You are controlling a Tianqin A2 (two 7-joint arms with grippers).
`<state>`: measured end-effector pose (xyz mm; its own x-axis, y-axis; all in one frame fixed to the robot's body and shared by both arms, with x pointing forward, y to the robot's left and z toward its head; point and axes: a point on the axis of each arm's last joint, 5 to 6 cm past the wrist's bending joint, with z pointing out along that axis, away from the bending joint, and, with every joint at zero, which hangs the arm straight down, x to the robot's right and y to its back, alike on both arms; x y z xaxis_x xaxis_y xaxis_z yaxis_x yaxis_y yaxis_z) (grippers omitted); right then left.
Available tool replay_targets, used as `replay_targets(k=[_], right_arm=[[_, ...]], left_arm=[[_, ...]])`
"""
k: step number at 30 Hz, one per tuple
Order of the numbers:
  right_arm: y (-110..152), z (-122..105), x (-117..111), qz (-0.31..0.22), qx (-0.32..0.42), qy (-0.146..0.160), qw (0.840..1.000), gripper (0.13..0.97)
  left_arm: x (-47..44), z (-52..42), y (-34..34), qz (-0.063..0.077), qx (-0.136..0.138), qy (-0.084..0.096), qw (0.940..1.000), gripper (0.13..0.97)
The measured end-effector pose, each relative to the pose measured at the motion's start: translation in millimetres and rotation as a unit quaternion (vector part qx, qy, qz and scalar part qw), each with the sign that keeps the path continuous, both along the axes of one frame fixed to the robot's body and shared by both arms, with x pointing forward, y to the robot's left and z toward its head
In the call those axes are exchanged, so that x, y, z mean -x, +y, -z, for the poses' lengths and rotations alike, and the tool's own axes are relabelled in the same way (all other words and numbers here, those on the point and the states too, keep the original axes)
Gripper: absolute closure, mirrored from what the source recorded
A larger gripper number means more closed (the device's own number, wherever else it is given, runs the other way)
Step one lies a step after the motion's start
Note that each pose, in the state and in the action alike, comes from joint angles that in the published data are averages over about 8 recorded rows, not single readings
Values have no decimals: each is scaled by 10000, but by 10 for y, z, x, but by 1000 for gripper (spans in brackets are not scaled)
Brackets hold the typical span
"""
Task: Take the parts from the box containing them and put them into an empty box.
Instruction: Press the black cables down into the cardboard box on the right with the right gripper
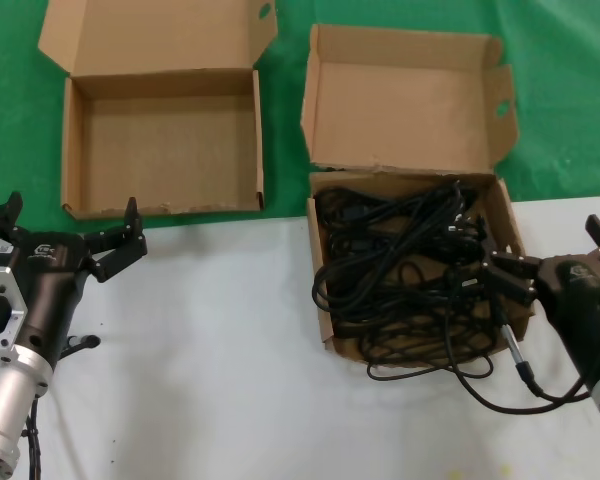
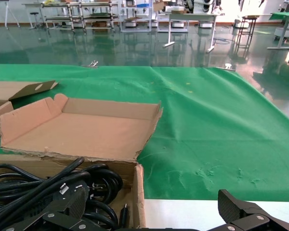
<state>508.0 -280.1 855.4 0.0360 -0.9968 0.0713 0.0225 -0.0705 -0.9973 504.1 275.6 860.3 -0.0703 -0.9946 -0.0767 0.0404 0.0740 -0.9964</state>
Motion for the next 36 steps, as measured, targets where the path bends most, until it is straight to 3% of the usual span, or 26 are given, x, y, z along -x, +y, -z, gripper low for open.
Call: replay_targets(k=[26,36], right_arm=[[-2,-5,2,1,2,-4,10000,130],[-89,-208,102,-159,362,-260,9989,130]], left_arm=[[0,0,0,0,0,0,10000,146],[0,0,0,0,0,0,10000,241]])
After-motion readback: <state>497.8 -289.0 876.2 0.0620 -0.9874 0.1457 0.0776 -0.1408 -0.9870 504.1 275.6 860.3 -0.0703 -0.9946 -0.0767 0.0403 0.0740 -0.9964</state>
